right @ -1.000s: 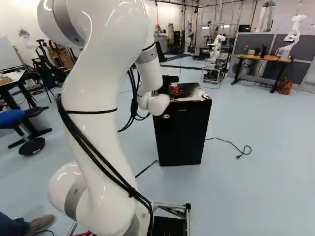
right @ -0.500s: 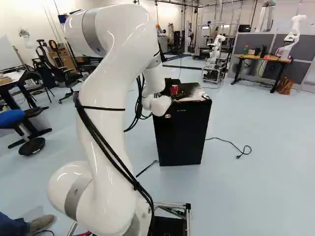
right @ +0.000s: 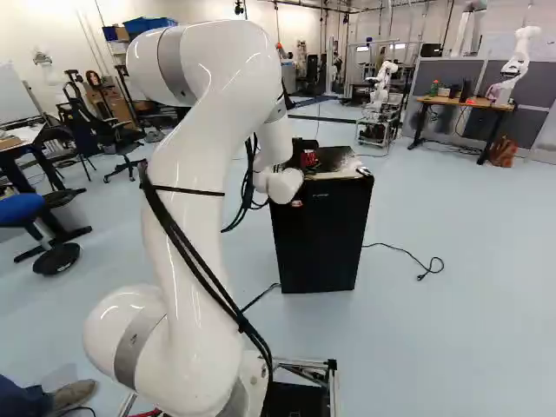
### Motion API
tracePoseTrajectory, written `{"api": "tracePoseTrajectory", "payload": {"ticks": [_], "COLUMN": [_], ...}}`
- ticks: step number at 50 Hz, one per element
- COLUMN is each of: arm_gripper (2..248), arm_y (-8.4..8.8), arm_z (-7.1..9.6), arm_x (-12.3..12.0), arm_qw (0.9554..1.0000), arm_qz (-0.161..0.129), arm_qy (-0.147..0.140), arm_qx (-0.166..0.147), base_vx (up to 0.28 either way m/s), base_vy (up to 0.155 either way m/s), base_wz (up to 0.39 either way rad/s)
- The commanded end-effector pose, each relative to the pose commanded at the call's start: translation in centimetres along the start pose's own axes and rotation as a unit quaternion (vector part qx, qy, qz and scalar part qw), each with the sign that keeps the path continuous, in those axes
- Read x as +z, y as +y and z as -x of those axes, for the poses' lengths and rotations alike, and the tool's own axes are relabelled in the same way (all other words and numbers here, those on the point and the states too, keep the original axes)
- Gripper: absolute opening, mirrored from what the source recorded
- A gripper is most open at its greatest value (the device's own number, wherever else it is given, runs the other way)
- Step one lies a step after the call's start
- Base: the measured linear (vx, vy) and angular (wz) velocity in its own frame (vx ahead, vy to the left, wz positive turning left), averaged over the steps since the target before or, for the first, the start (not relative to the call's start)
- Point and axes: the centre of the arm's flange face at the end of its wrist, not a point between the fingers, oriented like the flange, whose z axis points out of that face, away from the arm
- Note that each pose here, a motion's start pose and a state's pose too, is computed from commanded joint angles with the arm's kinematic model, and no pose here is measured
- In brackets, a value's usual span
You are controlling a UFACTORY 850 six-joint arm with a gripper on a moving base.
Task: Grab a drink from the fridge
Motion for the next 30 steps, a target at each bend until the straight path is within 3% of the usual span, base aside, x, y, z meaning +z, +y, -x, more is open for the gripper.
{"api": "tracePoseTrajectory", "payload": {"ticks": [1,2,6,7,30], "arm_gripper": [166,128,128,98,98], "arm_y": [0.0,0.0,0.0,0.0,0.0], "arm_z": [0.0,0.0,0.0,0.0,-1.9], "arm_x": [0.0,0.0,0.0,0.0,-0.3], "arm_qw": [1.0,1.0,1.0,1.0,0.9999], "arm_qz": [0.0,0.0,0.0,0.0,0.0], "arm_qy": [0.0,0.0,0.0,0.0,0.016], "arm_qx": [0.0,0.0,0.0,0.0,-0.001], "base_vx": [0.0,0.0,0.0,0.0,0.0], "base_vy": [0.0,0.0,0.0,0.0,0.0], "base_wz": [0.0,0.0,0.0,0.0,0.0]}}
